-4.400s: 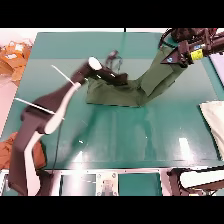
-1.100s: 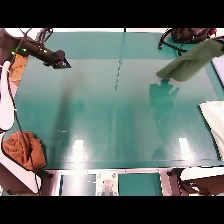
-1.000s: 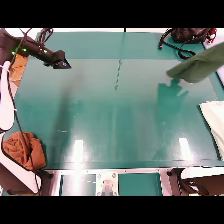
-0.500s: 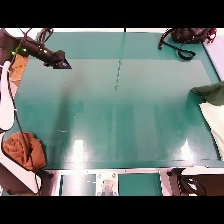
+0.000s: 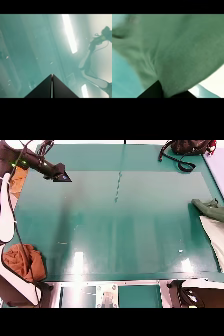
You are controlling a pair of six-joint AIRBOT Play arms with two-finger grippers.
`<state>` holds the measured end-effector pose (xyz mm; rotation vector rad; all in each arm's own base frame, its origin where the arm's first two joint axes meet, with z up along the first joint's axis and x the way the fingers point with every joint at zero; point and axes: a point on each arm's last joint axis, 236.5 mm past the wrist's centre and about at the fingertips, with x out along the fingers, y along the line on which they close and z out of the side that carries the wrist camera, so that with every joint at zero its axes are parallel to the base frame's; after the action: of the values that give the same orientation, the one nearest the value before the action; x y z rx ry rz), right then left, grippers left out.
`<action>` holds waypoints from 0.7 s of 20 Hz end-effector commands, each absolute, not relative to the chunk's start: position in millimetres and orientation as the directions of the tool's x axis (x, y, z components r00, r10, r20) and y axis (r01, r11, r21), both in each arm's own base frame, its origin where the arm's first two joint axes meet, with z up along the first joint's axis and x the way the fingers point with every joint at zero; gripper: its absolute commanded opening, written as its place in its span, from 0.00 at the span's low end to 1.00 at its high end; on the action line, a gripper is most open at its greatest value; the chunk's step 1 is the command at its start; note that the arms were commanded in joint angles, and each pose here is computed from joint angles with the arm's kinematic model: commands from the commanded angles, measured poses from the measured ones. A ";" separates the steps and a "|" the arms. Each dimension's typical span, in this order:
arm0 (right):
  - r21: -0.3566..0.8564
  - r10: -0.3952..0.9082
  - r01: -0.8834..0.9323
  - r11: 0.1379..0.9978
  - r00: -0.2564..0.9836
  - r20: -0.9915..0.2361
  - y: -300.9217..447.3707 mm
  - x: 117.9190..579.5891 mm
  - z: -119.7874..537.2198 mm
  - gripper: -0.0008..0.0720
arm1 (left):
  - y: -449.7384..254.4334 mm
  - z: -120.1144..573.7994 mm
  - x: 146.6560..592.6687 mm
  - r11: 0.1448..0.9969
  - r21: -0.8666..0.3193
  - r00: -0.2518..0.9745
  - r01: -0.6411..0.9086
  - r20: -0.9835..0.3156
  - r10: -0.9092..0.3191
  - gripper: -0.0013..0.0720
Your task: Fold the shirts.
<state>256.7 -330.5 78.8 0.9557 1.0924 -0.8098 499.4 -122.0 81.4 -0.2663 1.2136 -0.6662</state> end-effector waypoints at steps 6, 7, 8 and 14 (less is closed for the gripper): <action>0.013 -0.024 0.935 0.355 0.023 -0.999 -318.9 198.0 -1.4 0.05 | -122.1 81.6 497.8 0.781 -0.529 0.184 0.331 -0.776 -0.603 0.05; 0.006 -0.021 0.936 0.352 0.014 -1.000 -318.4 194.5 -8.4 0.05 | -122.2 81.7 497.8 0.781 -0.529 0.184 0.332 -0.776 -0.604 0.05; 0.006 -0.017 0.936 0.351 0.013 -1.000 -317.2 193.6 -13.0 0.05 | -122.1 81.6 497.7 0.781 -0.529 0.184 0.331 -0.776 -0.603 0.05; 0.019 -0.004 0.937 0.350 0.022 -1.000 -313.8 195.7 -9.9 0.05 | -122.6 81.7 497.8 0.781 -0.529 0.184 0.332 -0.776 -0.604 0.05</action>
<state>196.2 -317.1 -10.0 0.9370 1.3306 -0.9378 497.7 -122.2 81.3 -0.2654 1.2197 -0.6696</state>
